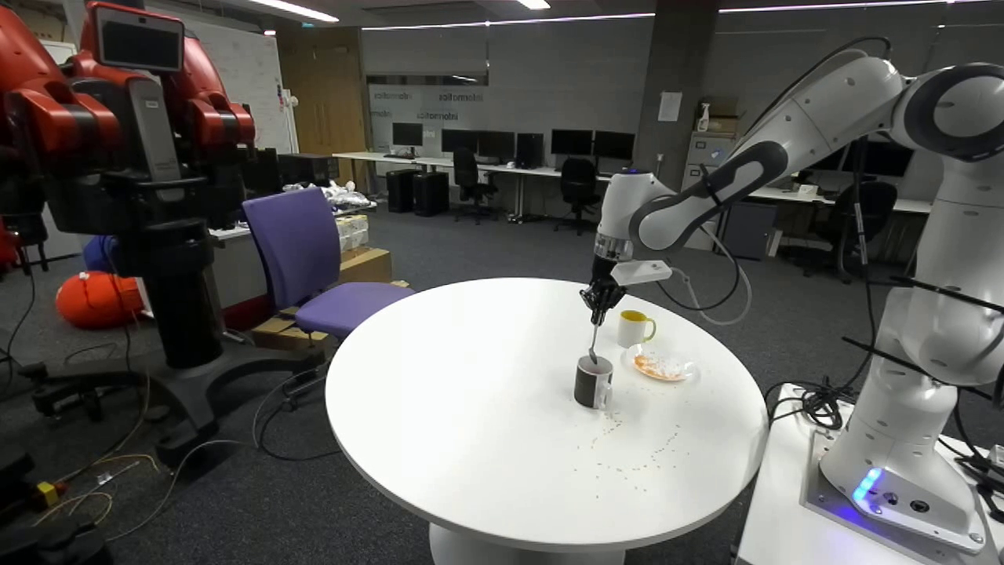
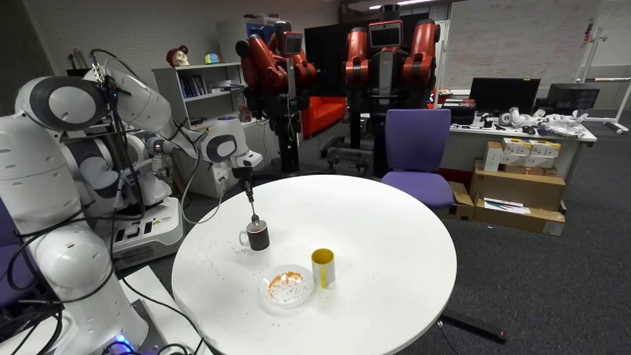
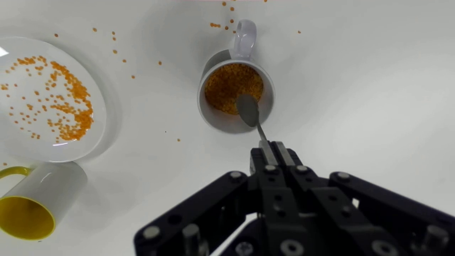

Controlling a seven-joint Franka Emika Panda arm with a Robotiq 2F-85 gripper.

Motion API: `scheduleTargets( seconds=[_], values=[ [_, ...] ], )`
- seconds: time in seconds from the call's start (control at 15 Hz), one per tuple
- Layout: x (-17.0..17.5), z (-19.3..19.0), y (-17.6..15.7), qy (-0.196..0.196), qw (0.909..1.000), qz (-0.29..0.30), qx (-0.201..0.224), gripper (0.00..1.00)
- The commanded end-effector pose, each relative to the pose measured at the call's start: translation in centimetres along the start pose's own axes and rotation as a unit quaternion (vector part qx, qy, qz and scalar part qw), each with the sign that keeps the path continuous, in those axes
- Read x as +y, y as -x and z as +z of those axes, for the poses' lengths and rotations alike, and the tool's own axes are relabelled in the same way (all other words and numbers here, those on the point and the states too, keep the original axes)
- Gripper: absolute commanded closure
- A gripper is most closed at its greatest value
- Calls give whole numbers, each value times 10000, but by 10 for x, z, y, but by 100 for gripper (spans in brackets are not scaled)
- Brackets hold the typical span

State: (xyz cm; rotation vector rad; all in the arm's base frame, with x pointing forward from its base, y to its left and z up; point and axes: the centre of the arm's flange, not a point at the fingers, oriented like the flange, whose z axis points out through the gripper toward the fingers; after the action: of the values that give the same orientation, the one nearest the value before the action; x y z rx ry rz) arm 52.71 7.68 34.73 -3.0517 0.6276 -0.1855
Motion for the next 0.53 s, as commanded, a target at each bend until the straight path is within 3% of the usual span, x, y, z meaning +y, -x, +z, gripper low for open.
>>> scheduleTargets(
  seconds=[0.0,0.47],
  values=[
    [4,-1,2,106,9999,25,-40,64],
    [9,-6,0,108,9999,89,-13,12]
  ],
)
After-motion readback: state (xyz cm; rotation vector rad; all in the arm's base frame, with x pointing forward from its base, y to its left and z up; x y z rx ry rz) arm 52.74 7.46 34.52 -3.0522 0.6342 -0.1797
